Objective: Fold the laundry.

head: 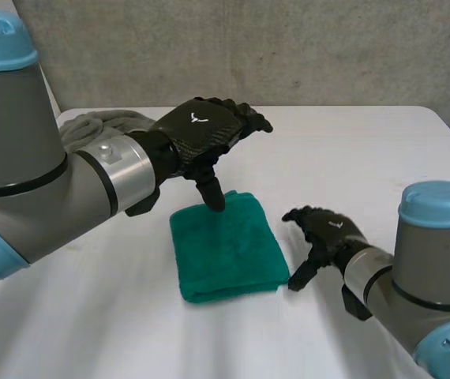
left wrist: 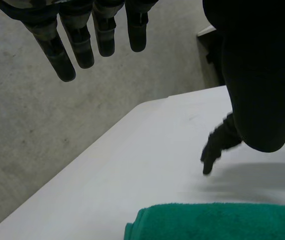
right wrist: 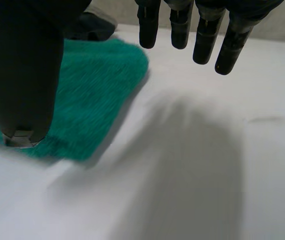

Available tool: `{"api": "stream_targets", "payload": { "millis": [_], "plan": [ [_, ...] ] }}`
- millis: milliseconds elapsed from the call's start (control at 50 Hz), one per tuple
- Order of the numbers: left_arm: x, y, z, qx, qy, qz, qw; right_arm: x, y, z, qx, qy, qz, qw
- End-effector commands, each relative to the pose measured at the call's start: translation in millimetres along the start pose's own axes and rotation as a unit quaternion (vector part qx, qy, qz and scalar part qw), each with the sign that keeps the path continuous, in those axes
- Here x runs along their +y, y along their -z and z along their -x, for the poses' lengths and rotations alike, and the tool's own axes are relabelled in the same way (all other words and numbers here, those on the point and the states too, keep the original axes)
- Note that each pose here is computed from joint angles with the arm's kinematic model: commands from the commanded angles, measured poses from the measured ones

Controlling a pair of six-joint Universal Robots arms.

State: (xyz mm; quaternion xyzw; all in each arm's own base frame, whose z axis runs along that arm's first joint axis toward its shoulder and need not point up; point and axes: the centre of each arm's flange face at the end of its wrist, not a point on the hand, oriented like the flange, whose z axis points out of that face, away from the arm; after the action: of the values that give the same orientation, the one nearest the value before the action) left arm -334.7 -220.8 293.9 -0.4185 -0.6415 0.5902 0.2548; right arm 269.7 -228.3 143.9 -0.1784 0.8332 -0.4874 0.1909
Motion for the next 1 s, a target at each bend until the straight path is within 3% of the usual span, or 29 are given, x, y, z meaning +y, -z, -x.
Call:
{"api": "stream_targets", "payload": {
  "millis": [20, 460, 720, 860, 1000],
  "plan": [
    [2, -2, -2, 0.003, 0.002, 0.003, 1.0, 17, -14, 8, -0.026, 0.002, 0.005, 1.0],
    [8, -3, -4, 0.006, 0.013, 0.011, 1.0, 31, -50, 45, -0.075, 0.023, -0.007, 0.997],
    [6, -2, -3, 0.003, 0.012, 0.007, 1.0, -6, -67, 45, -0.08, -0.039, -0.067, 0.994],
    [4, -2, -2, 0.002, 0.01, 0.005, 1.0, -46, -89, -22, -0.013, -0.054, -0.11, 0.992],
    [6, -3, -3, 0.002, 0.01, 0.006, 1.0, -80, -108, -127, 0.097, 0.019, -0.133, 0.986]
  ]
}}
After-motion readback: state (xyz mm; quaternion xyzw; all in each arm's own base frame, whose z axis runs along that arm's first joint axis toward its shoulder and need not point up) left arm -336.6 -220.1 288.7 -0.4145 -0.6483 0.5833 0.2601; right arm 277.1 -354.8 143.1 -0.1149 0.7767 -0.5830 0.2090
